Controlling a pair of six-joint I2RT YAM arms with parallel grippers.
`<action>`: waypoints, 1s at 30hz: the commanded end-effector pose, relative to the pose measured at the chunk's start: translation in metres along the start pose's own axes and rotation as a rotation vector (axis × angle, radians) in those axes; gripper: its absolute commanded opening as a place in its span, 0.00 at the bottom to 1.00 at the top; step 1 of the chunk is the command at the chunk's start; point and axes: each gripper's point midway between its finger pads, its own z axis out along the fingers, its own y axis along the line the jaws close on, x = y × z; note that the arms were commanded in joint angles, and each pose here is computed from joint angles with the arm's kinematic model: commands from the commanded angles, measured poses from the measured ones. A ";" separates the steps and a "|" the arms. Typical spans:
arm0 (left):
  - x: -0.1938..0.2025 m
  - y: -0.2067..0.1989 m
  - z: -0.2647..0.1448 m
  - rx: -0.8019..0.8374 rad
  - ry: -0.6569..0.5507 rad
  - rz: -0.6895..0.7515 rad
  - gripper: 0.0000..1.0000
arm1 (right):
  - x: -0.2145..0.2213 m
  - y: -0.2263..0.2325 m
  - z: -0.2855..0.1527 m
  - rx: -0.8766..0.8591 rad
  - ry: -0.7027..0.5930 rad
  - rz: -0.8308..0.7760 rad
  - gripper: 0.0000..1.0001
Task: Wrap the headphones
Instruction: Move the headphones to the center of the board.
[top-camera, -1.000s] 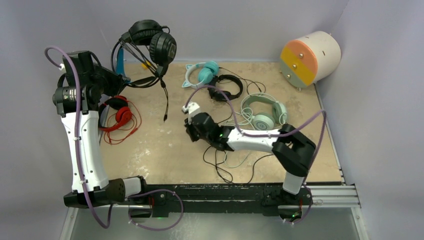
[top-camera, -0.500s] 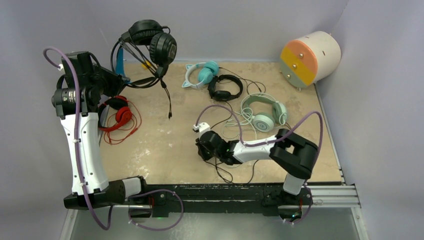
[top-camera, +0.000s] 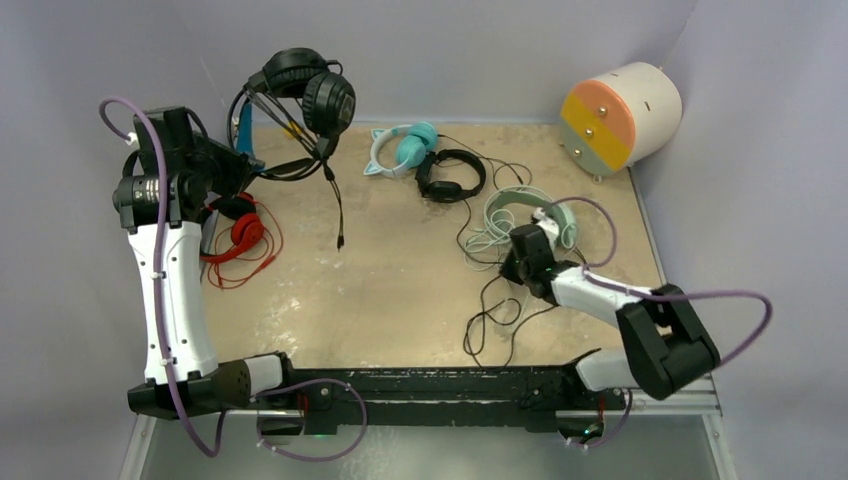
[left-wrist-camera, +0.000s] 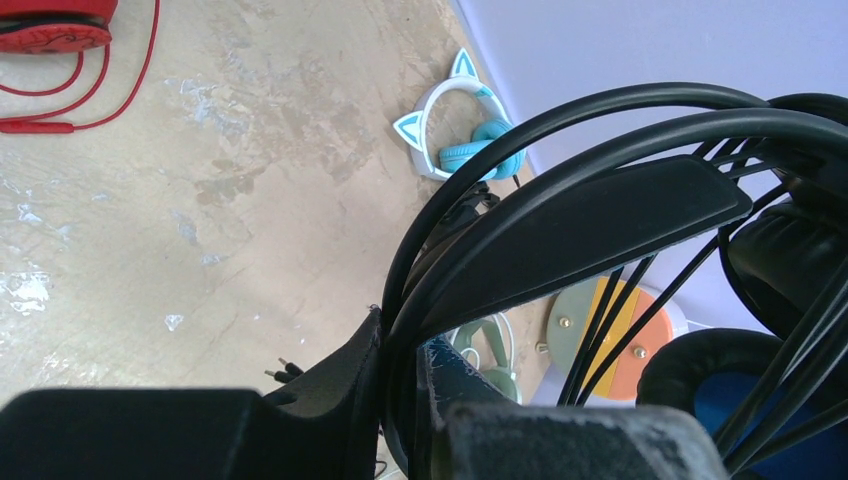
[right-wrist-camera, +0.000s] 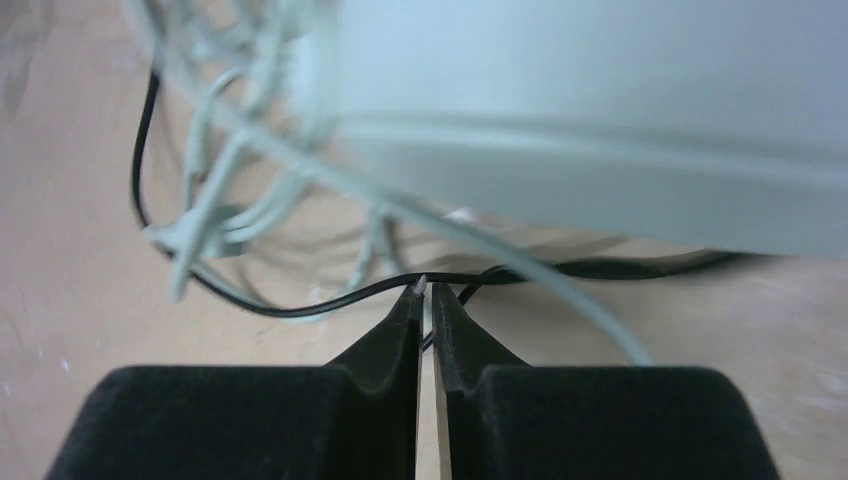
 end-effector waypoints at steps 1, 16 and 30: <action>-0.011 -0.030 -0.013 0.145 -0.051 0.015 0.00 | -0.011 -0.046 -0.014 0.118 -0.016 0.189 0.09; 0.019 0.019 0.022 0.054 0.034 0.037 0.00 | -0.085 0.078 -0.112 -0.486 -0.094 -0.154 0.61; 0.061 0.034 0.041 0.072 0.161 0.103 0.00 | 0.011 0.230 -0.148 -1.108 0.195 -0.188 0.81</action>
